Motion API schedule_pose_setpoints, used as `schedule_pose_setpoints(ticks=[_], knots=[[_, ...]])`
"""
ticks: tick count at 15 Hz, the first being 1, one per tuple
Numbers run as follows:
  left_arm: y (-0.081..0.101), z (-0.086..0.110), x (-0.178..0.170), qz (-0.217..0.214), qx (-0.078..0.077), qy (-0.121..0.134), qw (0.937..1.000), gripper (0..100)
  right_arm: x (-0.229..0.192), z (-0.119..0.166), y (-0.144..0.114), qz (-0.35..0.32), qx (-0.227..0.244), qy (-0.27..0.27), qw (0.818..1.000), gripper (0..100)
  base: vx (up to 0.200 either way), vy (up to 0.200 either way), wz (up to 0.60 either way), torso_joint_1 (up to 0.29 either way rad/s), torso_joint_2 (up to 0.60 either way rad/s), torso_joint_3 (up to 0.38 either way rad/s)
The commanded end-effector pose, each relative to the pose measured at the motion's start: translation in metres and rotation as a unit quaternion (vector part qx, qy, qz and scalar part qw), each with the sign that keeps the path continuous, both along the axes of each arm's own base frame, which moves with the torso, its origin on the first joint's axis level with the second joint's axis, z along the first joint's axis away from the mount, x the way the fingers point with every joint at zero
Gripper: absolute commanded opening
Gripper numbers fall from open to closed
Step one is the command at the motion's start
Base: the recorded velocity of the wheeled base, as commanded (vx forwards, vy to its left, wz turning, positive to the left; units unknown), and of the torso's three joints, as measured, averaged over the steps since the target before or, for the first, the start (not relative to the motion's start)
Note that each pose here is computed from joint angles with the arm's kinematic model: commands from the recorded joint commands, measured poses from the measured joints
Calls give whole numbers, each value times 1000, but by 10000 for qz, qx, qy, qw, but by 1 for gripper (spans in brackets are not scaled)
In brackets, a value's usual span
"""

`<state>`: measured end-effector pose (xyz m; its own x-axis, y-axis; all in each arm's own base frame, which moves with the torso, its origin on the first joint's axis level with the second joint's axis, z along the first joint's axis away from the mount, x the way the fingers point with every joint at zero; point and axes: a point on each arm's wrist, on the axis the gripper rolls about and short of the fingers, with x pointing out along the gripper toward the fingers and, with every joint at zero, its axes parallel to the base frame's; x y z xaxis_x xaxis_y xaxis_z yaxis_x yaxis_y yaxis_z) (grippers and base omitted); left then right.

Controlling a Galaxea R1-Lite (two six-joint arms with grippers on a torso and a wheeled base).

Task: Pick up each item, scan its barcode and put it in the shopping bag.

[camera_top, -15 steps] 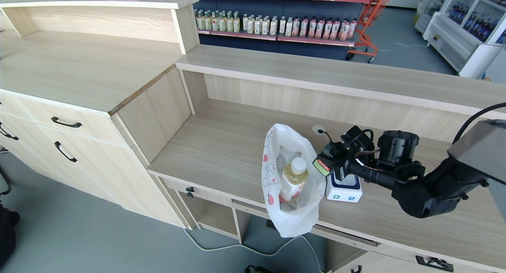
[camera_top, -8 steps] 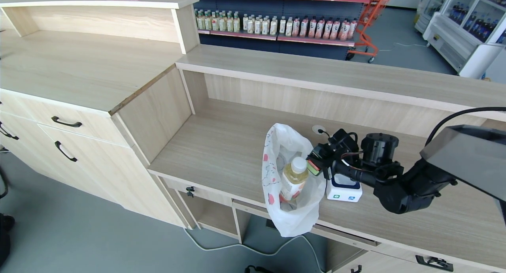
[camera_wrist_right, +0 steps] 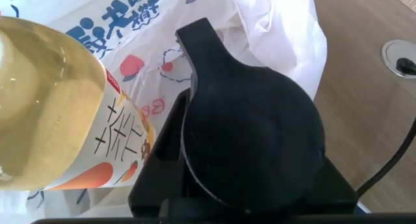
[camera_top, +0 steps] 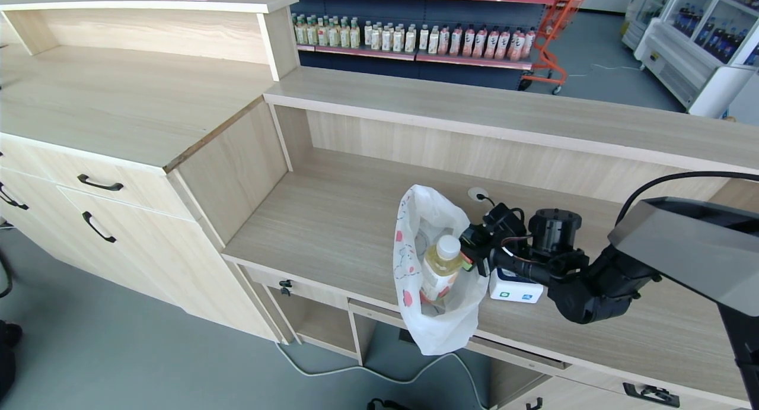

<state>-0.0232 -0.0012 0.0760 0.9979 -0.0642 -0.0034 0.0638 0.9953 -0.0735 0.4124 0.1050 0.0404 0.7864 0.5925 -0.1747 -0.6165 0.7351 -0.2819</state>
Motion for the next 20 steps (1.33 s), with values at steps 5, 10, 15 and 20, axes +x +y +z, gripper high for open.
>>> schedule_pose_setpoints(ticks=[5, 10, 15, 20], knots=[[0, 0, 0, -1, -1, -2, 10000, 100, 1, -13, 2, 101, 18, 188, 9998, 0, 0, 0, 0, 0, 0, 0], [0, 0, 0, -1, -1, -2, 10000, 100, 2, -15, 1, 99, 19, 223, 9997, 0, 0, 0, 0, 0, 0, 0], [0, 0, 0, -1, -1, -2, 10000, 100, 2, -11, 0, 88, 114, 216, 9997, 100, 0, 0, 0, 0, 0, 0], [0, 0, 0, -1, -1, -2, 10000, 100, -15, 57, -16, -48, 158, -119, 9998, 100, 0, 0, 0, 0, 0, 0]])
